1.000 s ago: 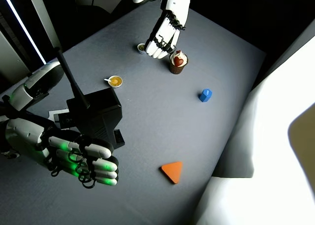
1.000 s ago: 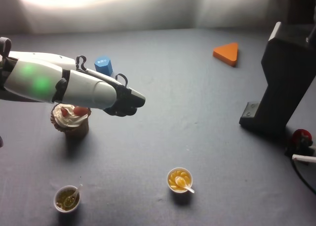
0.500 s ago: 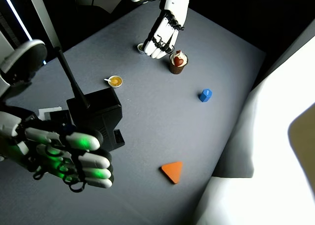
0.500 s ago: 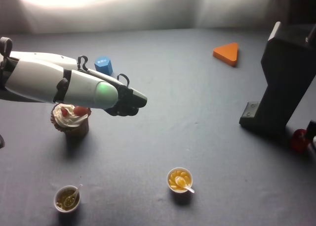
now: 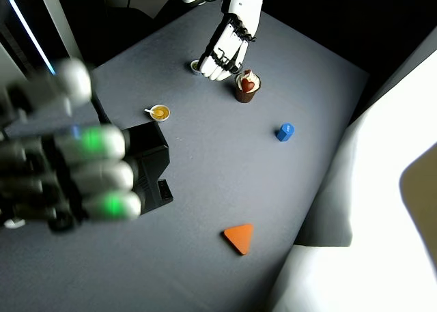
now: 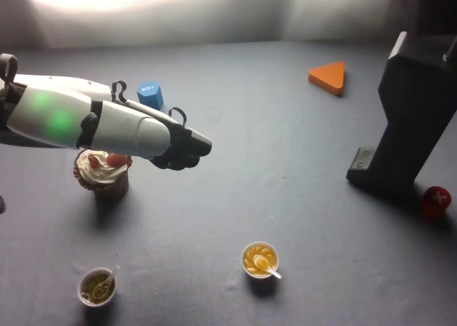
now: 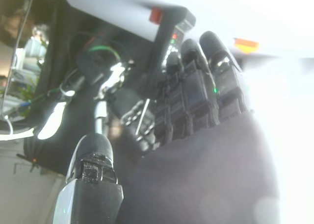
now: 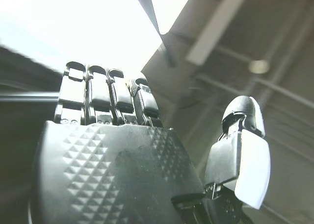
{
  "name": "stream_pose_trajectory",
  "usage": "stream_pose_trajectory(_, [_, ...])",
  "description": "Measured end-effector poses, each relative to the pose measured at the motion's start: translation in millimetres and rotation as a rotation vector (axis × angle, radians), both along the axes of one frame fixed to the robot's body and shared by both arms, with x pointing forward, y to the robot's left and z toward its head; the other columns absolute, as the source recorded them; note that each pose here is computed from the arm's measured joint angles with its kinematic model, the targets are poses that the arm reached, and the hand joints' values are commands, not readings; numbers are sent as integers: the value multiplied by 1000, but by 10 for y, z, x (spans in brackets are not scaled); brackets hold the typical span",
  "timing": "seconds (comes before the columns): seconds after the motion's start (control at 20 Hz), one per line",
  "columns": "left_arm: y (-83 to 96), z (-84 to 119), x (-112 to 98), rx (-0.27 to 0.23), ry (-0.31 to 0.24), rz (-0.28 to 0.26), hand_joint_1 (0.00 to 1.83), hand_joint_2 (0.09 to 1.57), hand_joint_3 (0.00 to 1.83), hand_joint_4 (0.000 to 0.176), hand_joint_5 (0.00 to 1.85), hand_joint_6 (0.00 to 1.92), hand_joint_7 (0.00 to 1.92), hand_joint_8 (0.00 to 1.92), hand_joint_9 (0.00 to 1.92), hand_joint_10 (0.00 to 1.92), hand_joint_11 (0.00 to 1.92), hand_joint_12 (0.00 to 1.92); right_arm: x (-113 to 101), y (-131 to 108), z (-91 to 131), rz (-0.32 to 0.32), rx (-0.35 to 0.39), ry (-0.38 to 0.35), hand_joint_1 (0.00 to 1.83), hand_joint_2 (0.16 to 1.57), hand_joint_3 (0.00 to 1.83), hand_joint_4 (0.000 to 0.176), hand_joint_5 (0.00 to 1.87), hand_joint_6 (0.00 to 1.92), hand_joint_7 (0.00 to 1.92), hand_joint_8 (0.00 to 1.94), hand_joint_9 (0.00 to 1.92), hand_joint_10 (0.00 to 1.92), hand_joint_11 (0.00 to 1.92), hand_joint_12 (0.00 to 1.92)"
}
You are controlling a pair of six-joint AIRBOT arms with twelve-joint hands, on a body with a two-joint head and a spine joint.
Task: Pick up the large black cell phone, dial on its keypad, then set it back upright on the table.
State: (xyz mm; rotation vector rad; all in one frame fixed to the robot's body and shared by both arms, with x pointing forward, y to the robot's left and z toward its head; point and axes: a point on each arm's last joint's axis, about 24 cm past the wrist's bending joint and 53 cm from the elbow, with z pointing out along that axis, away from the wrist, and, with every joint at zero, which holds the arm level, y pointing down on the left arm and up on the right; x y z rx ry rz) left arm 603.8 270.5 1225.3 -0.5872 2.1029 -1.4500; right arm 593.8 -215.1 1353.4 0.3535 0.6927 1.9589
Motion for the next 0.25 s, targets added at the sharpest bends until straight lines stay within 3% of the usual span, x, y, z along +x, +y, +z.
stream_pose_trajectory(0.15, [14,20,14,-10,-1,8,0,1196,0,0,265,6,340,7,296,6,0,739,-168,162,89,59,-102,-64,128,911,5,78,0,0,0,0,0,0,0,0])
stream_pose_trajectory(0.25, [11,21,13,-11,-1,7,0,1194,0,0,265,5,343,7,296,6,0,743,-255,162,258,66,-117,-112,139,910,3,79,0,0,0,0,0,0,0,0])
